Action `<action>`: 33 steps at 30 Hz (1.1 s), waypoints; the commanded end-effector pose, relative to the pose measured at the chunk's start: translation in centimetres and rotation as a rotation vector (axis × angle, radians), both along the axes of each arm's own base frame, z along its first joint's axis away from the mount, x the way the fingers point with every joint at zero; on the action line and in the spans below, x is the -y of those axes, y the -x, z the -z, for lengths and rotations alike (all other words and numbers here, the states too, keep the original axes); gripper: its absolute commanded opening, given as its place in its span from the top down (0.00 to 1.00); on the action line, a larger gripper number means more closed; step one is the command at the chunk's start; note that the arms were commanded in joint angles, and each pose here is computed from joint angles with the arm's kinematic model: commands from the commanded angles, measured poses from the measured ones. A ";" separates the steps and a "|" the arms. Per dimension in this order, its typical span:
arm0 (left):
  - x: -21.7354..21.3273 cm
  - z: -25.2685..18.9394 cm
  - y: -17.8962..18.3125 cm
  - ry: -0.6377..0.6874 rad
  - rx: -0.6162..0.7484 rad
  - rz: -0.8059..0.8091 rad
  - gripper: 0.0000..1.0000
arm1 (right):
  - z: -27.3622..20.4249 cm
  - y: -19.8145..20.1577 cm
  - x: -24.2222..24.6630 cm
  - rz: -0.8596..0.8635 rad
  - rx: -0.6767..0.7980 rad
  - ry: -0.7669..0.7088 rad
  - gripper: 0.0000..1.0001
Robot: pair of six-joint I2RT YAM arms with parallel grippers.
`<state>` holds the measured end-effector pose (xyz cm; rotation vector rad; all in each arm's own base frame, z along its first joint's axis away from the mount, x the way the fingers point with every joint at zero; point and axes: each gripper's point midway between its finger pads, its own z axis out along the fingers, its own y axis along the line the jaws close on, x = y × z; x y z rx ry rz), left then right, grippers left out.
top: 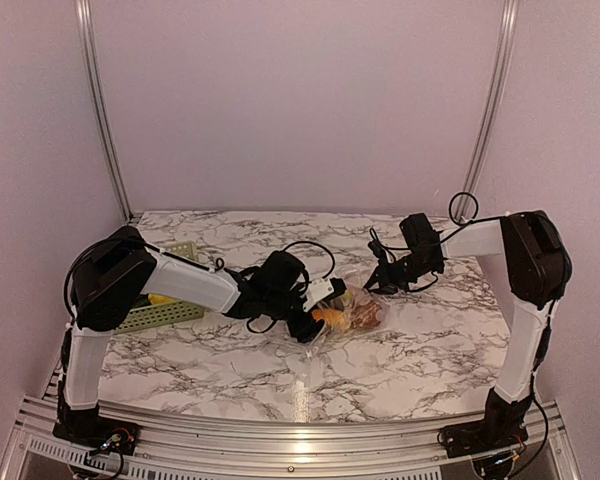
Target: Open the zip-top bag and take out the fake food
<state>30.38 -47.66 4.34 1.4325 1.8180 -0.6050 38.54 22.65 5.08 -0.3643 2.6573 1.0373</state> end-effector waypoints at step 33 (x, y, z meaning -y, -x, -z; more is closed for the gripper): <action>-19.7 -7.7 3.3 0.177 -0.318 -0.655 0.68 | -0.3 -2.5 6.6 0.227 0.058 -0.021 1.00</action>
